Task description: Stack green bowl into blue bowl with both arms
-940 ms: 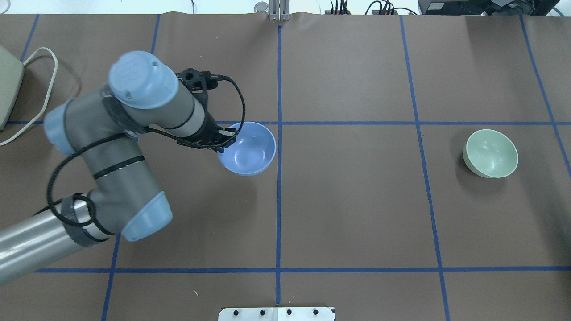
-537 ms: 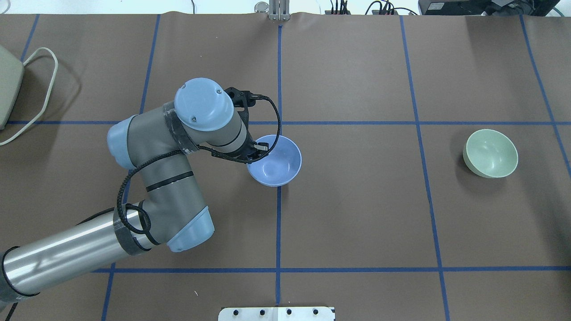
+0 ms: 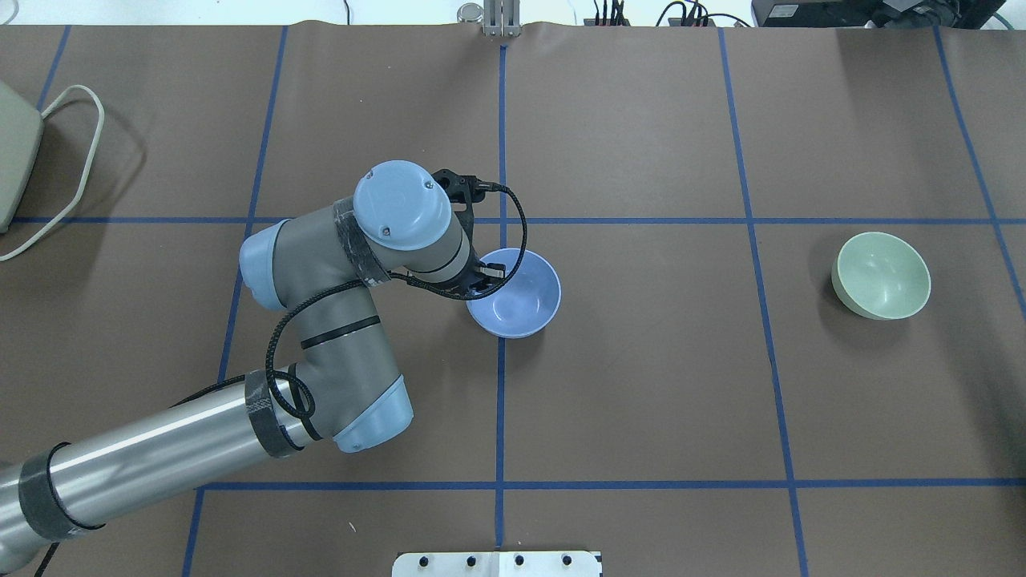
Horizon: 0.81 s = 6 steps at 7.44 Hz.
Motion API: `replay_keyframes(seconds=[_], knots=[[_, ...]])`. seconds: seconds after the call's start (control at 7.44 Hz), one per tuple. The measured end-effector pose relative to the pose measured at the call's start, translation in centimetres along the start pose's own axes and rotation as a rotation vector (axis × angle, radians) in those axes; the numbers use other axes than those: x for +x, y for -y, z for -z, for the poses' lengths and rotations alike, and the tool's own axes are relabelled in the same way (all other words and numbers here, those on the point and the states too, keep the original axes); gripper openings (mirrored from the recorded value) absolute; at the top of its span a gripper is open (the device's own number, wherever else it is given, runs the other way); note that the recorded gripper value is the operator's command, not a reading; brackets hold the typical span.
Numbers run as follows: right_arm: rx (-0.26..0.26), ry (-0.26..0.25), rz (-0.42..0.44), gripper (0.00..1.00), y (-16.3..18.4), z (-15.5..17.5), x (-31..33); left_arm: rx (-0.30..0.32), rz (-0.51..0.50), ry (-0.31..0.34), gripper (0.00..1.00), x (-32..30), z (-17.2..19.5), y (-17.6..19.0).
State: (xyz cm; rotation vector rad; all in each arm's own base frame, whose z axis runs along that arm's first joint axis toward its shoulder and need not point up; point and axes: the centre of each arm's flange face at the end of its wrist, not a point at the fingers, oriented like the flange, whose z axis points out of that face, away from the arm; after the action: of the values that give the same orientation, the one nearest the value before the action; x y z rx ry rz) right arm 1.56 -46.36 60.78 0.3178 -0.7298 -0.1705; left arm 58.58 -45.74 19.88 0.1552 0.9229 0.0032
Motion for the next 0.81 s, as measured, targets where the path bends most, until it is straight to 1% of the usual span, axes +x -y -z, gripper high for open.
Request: replay_keyframes(seconds=[0.27,0.54,0.67,0.81], knots=[[0.000,0.001,0.002,1.00,0.1,-0.1,-0.1,0.014,-0.010,-0.004,0.98,0.1,-0.5,-0.2],[-0.002,0.002,0.000,1.00,0.2,-0.2,-0.3,0.022,-0.015,-0.013,0.98,0.1,-0.4,-0.2],[-0.002,0.003,-0.008,1.00,0.2,-0.2,-0.4,0.037,-0.016,-0.034,0.98,0.1,0.6,0.2],[-0.002,0.008,-0.024,1.00,0.4,-0.2,-0.8,0.044,-0.005,-0.048,0.98,-0.4,2.9,1.5]])
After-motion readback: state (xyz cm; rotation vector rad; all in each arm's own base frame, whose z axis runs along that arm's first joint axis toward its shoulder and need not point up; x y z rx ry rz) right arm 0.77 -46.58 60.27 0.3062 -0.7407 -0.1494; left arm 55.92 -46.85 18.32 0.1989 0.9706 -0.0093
